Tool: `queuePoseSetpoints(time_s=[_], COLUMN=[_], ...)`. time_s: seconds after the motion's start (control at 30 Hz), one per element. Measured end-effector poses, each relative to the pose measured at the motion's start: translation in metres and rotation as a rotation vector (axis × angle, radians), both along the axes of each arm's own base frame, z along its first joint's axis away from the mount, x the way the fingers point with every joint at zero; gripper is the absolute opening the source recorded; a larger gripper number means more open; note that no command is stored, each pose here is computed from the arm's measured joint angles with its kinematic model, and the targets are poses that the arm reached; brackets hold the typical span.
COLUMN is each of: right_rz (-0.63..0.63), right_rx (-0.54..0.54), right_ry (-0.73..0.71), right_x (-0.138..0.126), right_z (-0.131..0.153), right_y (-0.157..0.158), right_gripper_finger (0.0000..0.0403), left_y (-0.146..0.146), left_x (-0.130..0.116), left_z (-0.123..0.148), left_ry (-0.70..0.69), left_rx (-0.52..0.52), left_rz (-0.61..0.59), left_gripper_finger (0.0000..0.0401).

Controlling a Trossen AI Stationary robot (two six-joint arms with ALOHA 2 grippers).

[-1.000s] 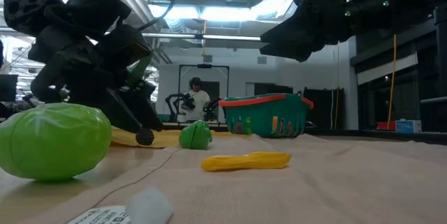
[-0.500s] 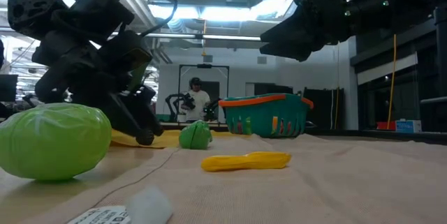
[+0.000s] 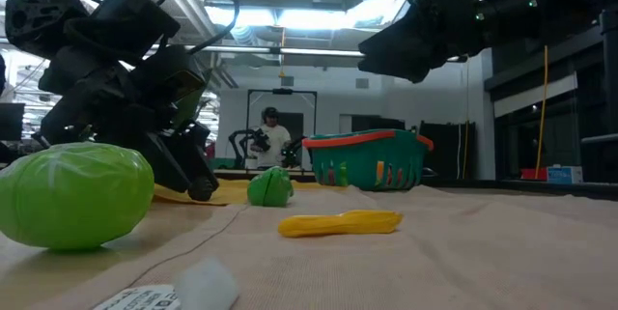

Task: Pick and placing Produce into tupperware
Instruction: Put the blackberry into the basket

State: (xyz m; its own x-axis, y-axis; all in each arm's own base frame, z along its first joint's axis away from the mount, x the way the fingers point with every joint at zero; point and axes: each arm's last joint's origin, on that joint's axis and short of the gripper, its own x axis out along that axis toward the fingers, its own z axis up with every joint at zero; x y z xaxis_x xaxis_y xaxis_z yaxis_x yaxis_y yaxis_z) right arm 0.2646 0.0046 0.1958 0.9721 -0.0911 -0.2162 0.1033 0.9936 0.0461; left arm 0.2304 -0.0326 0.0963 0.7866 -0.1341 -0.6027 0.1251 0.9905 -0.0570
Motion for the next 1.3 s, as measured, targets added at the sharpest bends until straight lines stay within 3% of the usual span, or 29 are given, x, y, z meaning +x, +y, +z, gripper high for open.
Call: queuePoseSetpoints(time_s=[0.83, 1.3], right_rz=[0.000, 0.001], right_rx=[0.000, -0.001], right_ry=[0.001, 0.001], right_x=[0.0000, 0.0000], right_z=[-0.0001, -0.0001], right_y=[0.0000, 0.0001], right_gripper_finger=[0.0271, 0.0271], left_y=[-0.0003, -0.0002], left_x=[0.0031, 0.0025], left_z=[-0.0071, -0.0078], left_ry=[-0.009, 0.003], left_rx=[-0.005, -0.010], left_rz=[0.010, 0.014], left_gripper_finger=[0.0265, 0.0211])
